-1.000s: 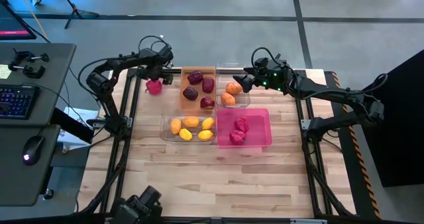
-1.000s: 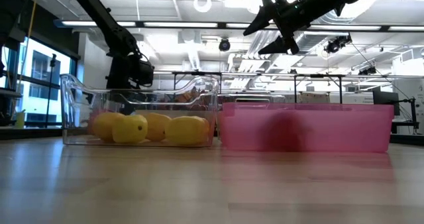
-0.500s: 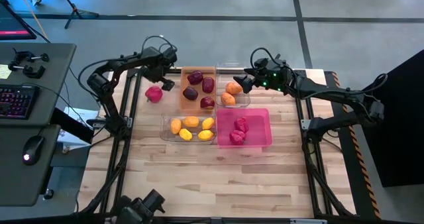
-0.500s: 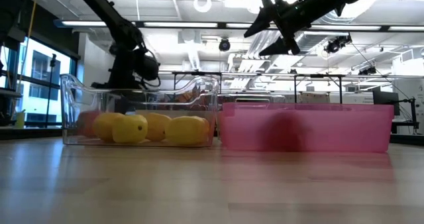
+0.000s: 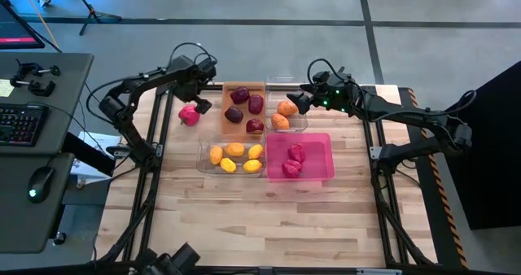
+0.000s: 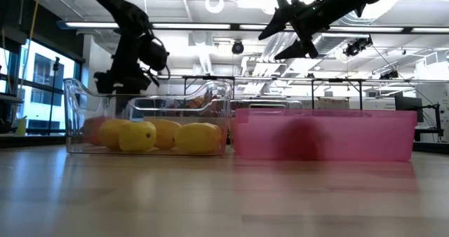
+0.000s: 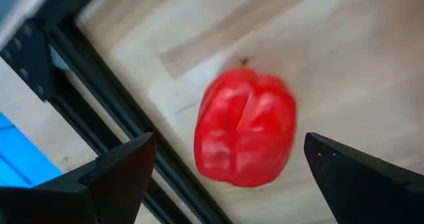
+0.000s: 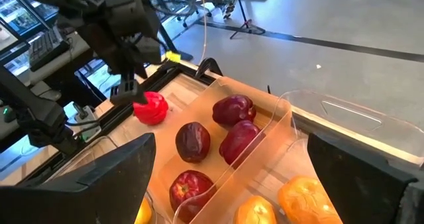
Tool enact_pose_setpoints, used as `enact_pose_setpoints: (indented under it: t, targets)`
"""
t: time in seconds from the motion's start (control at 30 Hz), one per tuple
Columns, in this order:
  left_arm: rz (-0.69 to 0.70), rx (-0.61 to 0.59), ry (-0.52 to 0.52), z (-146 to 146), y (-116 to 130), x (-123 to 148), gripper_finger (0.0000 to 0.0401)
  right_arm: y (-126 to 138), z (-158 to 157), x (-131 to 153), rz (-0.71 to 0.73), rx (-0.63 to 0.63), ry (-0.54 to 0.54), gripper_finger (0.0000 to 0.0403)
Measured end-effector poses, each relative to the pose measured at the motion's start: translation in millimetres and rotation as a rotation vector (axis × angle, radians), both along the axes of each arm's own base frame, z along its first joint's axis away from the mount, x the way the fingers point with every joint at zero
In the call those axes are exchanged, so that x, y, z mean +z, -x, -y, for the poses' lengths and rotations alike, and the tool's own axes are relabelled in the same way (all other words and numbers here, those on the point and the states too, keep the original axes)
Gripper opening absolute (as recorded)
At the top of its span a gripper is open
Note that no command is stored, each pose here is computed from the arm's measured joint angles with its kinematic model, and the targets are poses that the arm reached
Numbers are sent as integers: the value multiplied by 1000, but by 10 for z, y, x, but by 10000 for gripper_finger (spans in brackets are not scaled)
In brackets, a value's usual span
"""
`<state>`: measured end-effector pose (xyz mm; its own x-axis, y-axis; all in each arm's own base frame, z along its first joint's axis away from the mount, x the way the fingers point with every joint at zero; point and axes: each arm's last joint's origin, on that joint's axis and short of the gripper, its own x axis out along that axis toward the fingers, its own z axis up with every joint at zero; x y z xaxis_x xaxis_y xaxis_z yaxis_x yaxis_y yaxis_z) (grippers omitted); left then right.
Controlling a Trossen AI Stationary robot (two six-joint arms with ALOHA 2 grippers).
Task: Sort produce into baskets
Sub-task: Put the red bell pepper into the red bin
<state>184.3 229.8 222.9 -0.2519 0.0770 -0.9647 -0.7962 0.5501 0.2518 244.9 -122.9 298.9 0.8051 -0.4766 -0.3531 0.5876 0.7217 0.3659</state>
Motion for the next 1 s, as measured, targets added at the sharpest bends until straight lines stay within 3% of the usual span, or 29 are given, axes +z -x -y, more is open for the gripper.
enact_pose_setpoints:
  t: [0.43, 0.63, 1.0]
  targets:
    - [103, 22, 32, 77, 39, -379, 387, 2, 2, 0, 19, -28, -32, 383]
    - [56, 57, 4, 87, 66, -399, 390, 8, -1, -17, 2, -28, -40, 383]
    - [13, 90, 71, 206, 160, -563, 390, 12, -2, -26, -8, -29, -43, 383]
